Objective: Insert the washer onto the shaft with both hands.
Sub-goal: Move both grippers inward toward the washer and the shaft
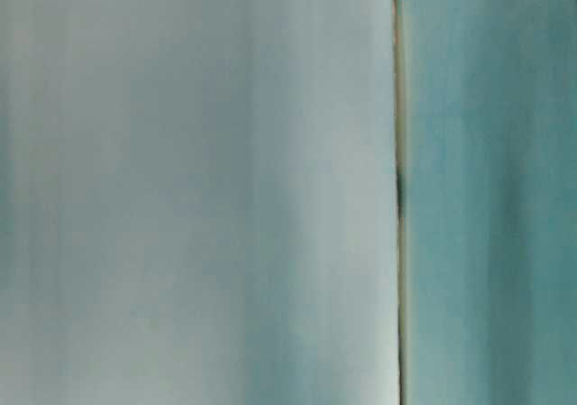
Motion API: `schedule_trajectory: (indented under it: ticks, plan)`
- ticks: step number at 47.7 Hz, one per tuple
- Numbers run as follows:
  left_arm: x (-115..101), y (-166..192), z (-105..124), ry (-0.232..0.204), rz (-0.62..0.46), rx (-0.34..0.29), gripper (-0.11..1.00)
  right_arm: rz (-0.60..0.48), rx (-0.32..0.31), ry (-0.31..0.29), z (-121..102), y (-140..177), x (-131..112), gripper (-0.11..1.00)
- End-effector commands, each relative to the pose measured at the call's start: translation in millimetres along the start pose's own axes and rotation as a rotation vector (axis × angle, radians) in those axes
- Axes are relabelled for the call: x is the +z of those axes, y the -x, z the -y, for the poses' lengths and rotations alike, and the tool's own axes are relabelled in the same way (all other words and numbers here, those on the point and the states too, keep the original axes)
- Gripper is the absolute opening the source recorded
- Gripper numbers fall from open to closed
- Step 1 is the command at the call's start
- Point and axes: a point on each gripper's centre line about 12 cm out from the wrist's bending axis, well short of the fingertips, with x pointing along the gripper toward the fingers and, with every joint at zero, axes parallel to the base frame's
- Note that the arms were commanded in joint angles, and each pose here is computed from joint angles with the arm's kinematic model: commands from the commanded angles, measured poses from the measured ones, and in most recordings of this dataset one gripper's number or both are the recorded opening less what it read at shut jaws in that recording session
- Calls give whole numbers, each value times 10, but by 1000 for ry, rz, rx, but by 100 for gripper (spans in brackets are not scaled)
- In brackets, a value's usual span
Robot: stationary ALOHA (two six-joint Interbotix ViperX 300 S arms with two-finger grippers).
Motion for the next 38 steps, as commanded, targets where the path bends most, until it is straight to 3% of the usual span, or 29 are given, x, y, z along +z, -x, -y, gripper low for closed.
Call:
schedule_trajectory:
  ticks: [1,4,11,20,38]
  plan:
    - [55,-115,-35,13,-20,16,3,-22,6,-9,-13,-16,-51,0]
    - [73,-182,-37,32,-38,16,3,-54,-2,-38,-3,-3,-82,2]
    - [108,-278,-67,42,-81,30,3,-124,-8,-101,-2,76,-72,-9]
    - [121,-311,-73,45,-148,35,3,-206,-37,-126,42,148,-48,-10]
    - [-88,-643,-72,47,-432,38,3,-539,-84,-212,62,-181,-431,-10]
